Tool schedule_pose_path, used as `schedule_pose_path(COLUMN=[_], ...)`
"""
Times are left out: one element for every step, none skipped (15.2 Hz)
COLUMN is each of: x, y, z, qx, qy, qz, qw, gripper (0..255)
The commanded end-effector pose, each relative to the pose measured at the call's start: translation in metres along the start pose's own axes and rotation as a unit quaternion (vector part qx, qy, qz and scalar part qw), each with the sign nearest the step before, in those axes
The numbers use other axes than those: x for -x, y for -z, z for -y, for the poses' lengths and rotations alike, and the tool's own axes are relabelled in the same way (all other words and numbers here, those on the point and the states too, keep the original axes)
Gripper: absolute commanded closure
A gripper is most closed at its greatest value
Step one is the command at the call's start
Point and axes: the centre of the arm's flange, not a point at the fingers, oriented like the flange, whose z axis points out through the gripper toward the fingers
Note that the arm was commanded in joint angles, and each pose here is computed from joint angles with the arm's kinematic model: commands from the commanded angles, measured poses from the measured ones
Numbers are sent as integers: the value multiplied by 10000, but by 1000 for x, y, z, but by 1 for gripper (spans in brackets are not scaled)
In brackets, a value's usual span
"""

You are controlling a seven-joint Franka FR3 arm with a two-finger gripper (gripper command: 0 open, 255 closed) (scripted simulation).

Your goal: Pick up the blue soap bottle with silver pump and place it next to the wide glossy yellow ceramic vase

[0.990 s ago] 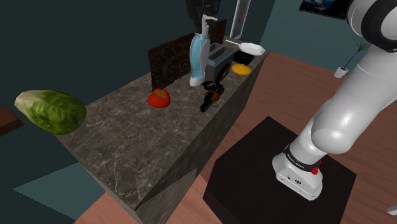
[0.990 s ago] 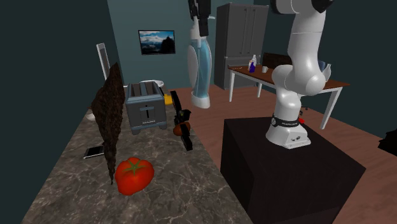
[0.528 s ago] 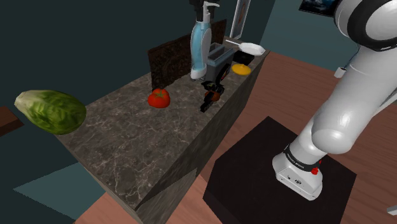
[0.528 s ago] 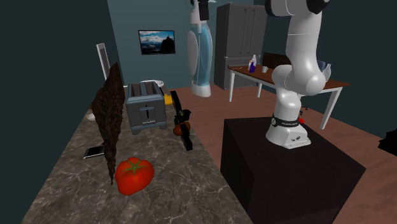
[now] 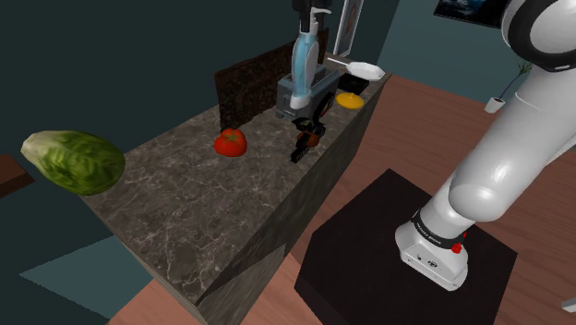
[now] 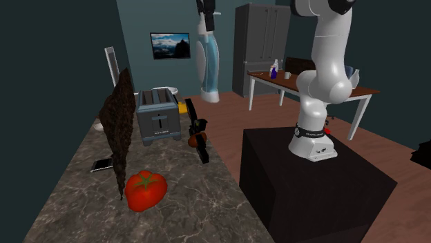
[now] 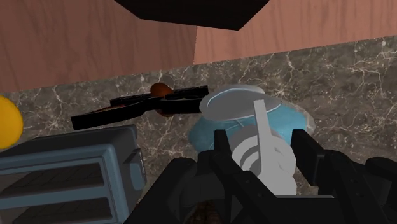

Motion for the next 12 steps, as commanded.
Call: schedule_pose_path(x=[-1, -4, -6, -8, -10, -12, -15, -17, -19, -21, -23, -26], y=[-7, -11, -15, -19, -23, -27, -31, -35, -39, -43, -47, -51], z=[-27, -40, -52, -64, -77, -89, -102, -114, -126, -139, -151, -163], qx=[-1, -1, -1, -1, -1, -1, -1, -1, -1, -1, -1, -1], qy=[7, 7, 7, 7, 7, 7, 7, 7, 7, 7, 7, 7], qz=[-4, -4, -4, -4, -4, -4, -4, -4, -4, -4, -4, -4], qw=[10000, 10000, 10000, 10000, 10000, 10000, 10000, 10000, 10000, 10000, 10000, 10000], gripper=[255, 255, 255, 255, 255, 255, 255, 255, 255, 255, 255, 255])
